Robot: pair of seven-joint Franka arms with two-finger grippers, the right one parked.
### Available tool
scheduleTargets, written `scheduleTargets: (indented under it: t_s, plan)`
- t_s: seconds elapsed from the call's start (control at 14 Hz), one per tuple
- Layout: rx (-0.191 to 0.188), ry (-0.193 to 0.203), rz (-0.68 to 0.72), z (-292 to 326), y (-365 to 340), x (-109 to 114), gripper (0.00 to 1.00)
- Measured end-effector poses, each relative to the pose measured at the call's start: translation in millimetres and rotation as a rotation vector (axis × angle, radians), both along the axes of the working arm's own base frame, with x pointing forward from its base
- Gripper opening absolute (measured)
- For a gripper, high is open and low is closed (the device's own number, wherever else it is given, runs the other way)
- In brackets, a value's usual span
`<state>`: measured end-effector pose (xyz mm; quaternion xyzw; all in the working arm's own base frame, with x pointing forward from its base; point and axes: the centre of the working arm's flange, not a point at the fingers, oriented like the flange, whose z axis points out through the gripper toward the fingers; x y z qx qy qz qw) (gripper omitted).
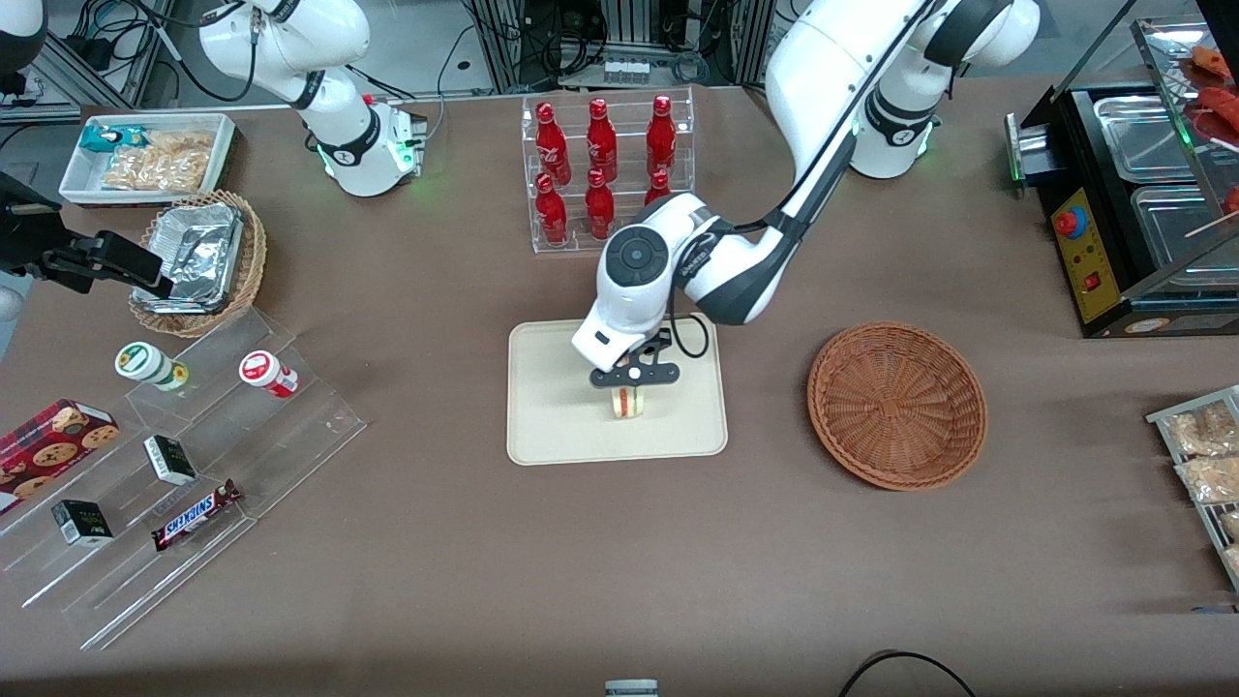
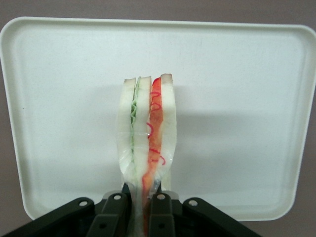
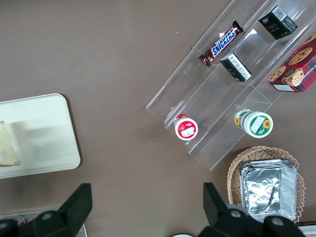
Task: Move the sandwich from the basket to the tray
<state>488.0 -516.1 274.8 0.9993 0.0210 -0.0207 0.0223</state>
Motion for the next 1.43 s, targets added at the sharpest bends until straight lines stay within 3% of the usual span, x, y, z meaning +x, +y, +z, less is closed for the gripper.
scheduleTargets:
  t_s: [0.14, 0.43, 0.57, 0.79, 1.07, 1.43]
  plan:
    - [0.019, -0.012, -0.023, -7.4, -2.6, -2.7, 0.15]
    - [-0.007, -0.029, -0.036, -35.0, -12.2, -6.7, 0.15]
    - [-0.004, -0.023, -0.043, -46.4, -15.2, -10.9, 0.30]
    - [-0.006, -0.026, -0.032, -42.2, -15.8, -10.9, 0.61]
    - [0.019, -0.049, 0.093, 45.5, 4.3, 2.8, 0.99]
    - [0.065, -0.074, 0.286, 183.9, 123.6, 38.8, 1.00]
